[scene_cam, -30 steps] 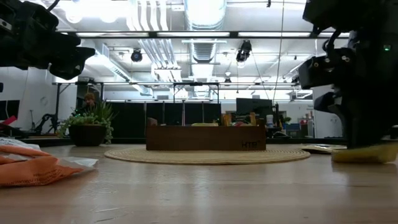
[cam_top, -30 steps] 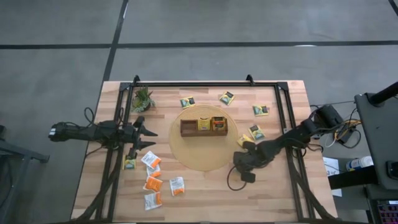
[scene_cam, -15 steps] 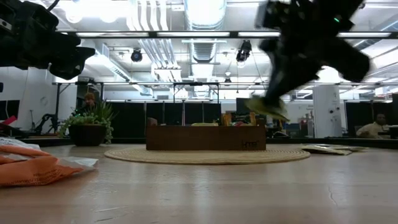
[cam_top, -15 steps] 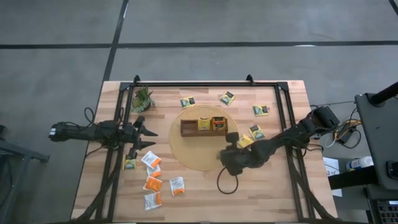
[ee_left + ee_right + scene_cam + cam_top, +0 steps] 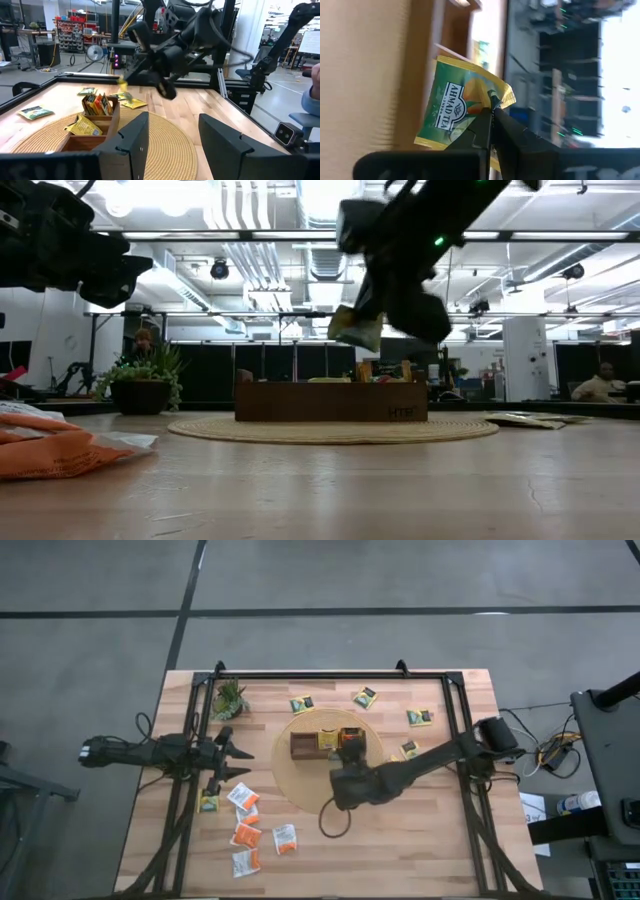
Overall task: Pick & Place Tea
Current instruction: Put the yellow tea bag into the middle section of the wooden organizer
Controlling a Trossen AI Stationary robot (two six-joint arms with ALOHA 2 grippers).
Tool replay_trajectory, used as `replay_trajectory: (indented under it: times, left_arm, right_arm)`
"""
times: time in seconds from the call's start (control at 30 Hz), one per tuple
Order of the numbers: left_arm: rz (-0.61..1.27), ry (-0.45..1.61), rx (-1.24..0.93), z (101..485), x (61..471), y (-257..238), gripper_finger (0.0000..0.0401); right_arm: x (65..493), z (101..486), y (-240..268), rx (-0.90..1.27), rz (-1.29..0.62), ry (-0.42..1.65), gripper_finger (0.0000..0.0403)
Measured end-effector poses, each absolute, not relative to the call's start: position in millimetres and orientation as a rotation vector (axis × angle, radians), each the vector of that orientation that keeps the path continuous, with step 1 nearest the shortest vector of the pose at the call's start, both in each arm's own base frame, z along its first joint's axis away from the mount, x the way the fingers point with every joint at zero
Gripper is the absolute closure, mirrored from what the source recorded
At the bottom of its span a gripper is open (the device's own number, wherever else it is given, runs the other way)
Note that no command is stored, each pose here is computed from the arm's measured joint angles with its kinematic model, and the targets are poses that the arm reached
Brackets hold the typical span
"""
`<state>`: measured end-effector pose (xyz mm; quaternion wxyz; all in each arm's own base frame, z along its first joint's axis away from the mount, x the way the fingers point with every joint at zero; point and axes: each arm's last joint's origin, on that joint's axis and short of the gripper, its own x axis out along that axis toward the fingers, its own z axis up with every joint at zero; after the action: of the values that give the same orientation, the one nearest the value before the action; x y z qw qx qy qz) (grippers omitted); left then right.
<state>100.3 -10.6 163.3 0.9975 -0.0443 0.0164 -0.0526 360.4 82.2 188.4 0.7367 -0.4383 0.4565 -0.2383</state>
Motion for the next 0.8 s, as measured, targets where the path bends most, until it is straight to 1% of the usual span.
replay_trajectory:
  times: [0.13, 0.4, 0.57, 0.73, 0.8]
  left_arm:
    - [-0.106, 0.035, -0.089, 163.1, 100.5, -10.6, 0.0234]
    - [-0.105, 0.038, -0.089, 162.9, 100.6, -10.6, 0.0234]
    - [-0.105, 0.038, -0.088, 163.0, 100.6, -10.6, 0.0234]
    - [-0.105, 0.037, -0.089, 163.0, 100.6, -10.6, 0.0234]
    - [-0.105, 0.038, -0.089, 162.9, 100.6, -10.6, 0.0234]
  right_arm:
    - [377.7, 177.4, 76.2, -1.052, -0.648, 1.026, 0.0390]
    - [400.6, 155.9, 63.8, -1.127, -0.631, 1.116, 0.0390]
    - [404.9, 146.9, 52.0, -1.131, -0.643, 1.155, 0.0390]
    - [406.6, 145.8, 38.2, -1.077, -0.681, 1.158, 0.0390]
    - [407.4, 145.2, 35.3, -1.057, -0.665, 1.160, 0.0390]
